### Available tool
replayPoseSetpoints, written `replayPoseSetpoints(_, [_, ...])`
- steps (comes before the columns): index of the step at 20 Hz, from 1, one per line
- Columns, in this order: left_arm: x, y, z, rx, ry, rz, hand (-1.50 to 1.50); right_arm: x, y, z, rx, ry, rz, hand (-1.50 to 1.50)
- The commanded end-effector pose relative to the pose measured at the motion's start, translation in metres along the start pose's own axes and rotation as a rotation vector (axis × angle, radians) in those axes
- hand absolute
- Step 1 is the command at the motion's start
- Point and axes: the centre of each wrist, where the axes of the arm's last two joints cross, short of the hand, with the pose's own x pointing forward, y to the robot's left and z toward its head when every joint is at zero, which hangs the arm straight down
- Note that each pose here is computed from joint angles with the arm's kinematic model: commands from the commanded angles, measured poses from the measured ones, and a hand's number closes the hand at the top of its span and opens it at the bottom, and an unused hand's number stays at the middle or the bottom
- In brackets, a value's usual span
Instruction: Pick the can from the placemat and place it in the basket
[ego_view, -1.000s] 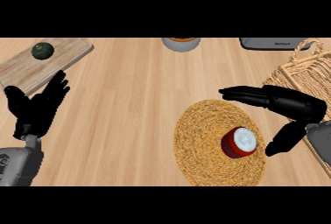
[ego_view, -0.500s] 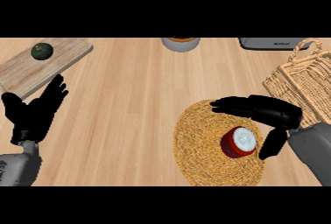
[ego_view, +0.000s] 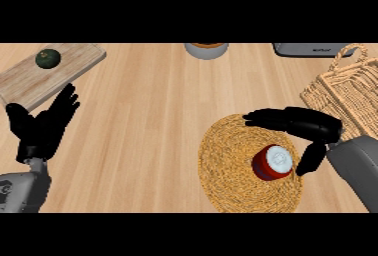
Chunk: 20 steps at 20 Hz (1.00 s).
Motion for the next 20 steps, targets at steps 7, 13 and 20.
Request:
replayPoseSetpoints(7, [0.011, -0.010, -0.001, 0.005, -0.011, 0.012, 0.00, 0.005, 0.020, -0.003, 0.100, -0.139, -0.070, -1.50])
replayPoseSetpoints(13, [0.007, 0.009, -0.004, 0.003, 0.011, 0.005, 0.00, -0.004, 0.040, 0.006, 0.070, -0.089, -0.018, -1.50])
replayPoseSetpoints(20, [-0.005, 0.002, -0.001, 0.012, 0.017, 0.003, 0.00, -0.005, 0.049, 0.005, 0.095, -0.068, 0.040, -1.50])
